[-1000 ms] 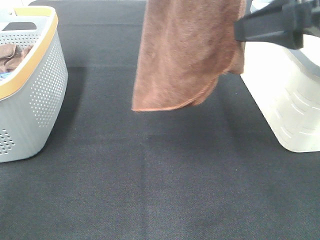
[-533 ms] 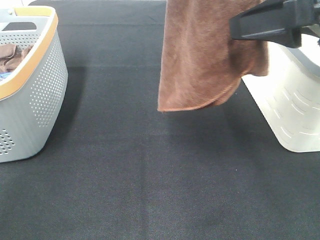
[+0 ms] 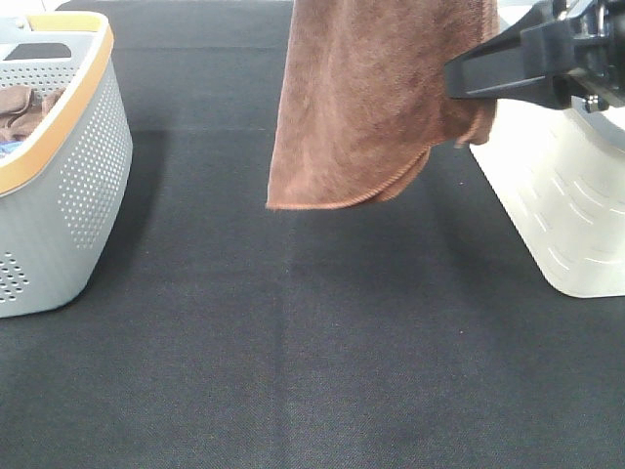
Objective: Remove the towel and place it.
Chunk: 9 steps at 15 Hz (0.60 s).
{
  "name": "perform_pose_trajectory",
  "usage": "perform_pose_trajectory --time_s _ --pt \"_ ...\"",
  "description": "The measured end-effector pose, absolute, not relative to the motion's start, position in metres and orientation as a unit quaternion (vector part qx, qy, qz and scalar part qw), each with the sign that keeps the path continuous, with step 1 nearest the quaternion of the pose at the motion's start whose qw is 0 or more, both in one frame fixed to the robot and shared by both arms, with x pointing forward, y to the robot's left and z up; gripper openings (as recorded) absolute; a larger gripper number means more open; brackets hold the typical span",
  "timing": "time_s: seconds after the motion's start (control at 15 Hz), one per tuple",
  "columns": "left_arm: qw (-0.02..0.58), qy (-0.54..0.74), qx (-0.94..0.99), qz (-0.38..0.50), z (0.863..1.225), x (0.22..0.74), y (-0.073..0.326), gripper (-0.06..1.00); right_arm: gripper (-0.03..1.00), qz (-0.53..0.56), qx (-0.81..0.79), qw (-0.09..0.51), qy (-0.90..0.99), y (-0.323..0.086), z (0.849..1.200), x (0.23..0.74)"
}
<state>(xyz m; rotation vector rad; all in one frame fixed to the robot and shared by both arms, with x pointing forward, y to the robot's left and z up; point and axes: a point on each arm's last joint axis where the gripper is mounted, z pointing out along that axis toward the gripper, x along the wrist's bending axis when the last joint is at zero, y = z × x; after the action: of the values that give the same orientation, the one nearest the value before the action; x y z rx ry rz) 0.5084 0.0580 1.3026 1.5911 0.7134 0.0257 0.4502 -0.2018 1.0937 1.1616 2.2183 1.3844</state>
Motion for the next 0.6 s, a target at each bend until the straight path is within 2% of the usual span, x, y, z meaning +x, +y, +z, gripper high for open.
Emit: perform_pose_trajectory --time_s 0.07,0.2,0.33,0.53,0.6 --pt "0.643 0.313 0.698 0.011 1.303 0.508 0.058 0.0 0.18 0.479 0.402 0.14 0.767 -0.202 1.094 0.45" --pt "0.641 0.313 0.7 0.016 1.302 0.509 0.058 0.0 0.01 0.479 0.402 0.14 0.767 -0.202 1.094 0.45" --pt "0.619 0.314 0.717 0.064 1.298 0.514 0.062 0.0 0.0 0.473 0.399 0.14 0.773 -0.202 1.094 0.45" --pt "0.528 0.351 0.755 0.169 1.283 0.528 0.076 0.0 0.0 0.439 0.416 0.144 0.783 -0.206 1.103 0.451" --pt "0.528 0.351 0.755 0.169 1.283 0.528 0.076 0.0 0.0 0.439 0.416 0.144 0.783 -0.206 1.103 0.451"
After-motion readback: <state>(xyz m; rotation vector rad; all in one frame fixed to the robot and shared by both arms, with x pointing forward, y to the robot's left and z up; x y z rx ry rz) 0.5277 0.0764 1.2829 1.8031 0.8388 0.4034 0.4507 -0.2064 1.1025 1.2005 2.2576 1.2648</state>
